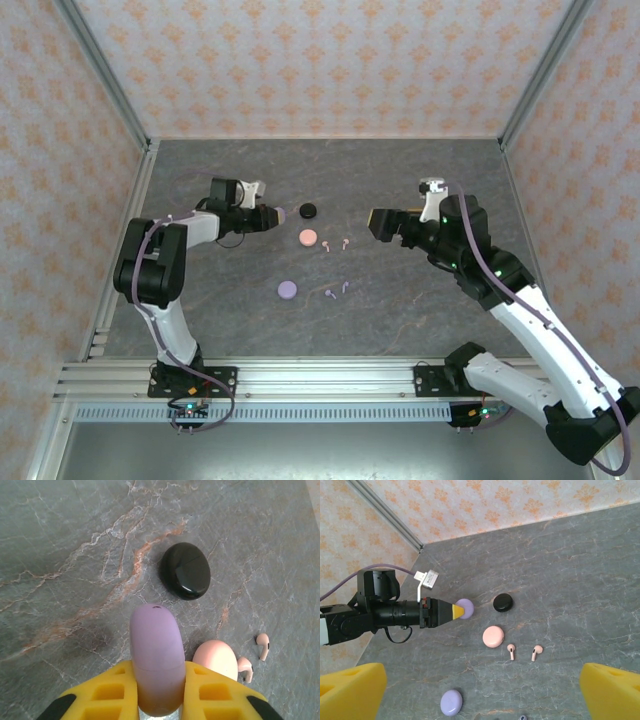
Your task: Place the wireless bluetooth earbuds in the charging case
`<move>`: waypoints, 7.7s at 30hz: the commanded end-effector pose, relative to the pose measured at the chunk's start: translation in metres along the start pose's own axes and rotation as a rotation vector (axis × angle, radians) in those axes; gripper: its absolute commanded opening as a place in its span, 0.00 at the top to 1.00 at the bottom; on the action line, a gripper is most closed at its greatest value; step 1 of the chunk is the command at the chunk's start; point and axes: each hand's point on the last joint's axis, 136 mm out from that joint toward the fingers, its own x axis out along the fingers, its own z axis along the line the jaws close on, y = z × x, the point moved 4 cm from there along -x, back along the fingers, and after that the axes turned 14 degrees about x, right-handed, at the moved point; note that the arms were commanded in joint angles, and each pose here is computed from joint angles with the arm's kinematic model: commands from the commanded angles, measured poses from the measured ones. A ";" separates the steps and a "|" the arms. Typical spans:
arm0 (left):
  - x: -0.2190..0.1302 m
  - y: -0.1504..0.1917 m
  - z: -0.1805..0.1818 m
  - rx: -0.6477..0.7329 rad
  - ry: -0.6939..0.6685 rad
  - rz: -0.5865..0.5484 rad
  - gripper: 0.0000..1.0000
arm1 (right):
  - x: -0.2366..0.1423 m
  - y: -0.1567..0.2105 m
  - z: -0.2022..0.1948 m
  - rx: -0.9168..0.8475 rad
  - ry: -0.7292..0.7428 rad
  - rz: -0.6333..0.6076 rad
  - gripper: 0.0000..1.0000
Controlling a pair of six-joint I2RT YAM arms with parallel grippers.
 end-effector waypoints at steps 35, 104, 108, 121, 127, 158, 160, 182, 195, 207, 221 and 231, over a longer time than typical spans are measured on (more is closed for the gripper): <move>-0.128 -0.037 -0.050 0.100 -0.303 -0.334 0.29 | 0.091 0.101 -0.004 -0.182 0.308 0.414 0.01; -0.208 -0.030 -0.107 0.167 -0.276 -0.445 0.08 | 0.169 0.154 0.067 -0.764 0.096 0.509 0.56; -0.212 -0.044 -0.141 0.207 -0.075 -0.439 0.11 | 0.140 0.117 0.080 -0.843 0.020 0.328 0.57; -0.215 -0.052 -0.238 0.324 0.369 -0.309 0.12 | 0.080 0.055 0.117 -1.055 -0.163 -0.042 0.58; -0.209 -0.049 -0.248 0.346 0.406 -0.272 0.12 | 0.070 0.050 0.126 -1.089 -0.216 -0.084 0.58; -0.171 -0.033 -0.257 0.362 0.492 -0.125 0.68 | 0.077 0.050 0.122 -1.085 -0.179 -0.082 0.57; -0.171 -0.033 -0.257 0.367 0.493 -0.125 0.70 | 0.076 0.049 0.121 -1.080 -0.170 -0.082 0.57; -0.184 -0.034 -0.274 0.708 0.400 -0.409 0.89 | 0.009 0.027 0.098 -0.613 -0.491 -0.024 0.13; -0.178 -0.023 -0.282 0.774 0.412 -0.405 0.93 | 0.028 0.012 0.102 -0.478 -0.509 -0.066 0.22; -0.178 -0.020 -0.285 0.802 0.423 -0.393 0.94 | 0.038 -0.002 0.100 -0.443 -0.482 -0.068 0.25; -0.177 -0.017 -0.279 0.802 0.375 -0.382 0.95 | 0.026 -0.004 0.104 -0.408 -0.482 -0.019 0.25; -0.191 -0.002 -0.273 0.833 0.314 -0.366 0.96 | 0.026 0.009 0.043 -0.230 -0.143 0.022 0.34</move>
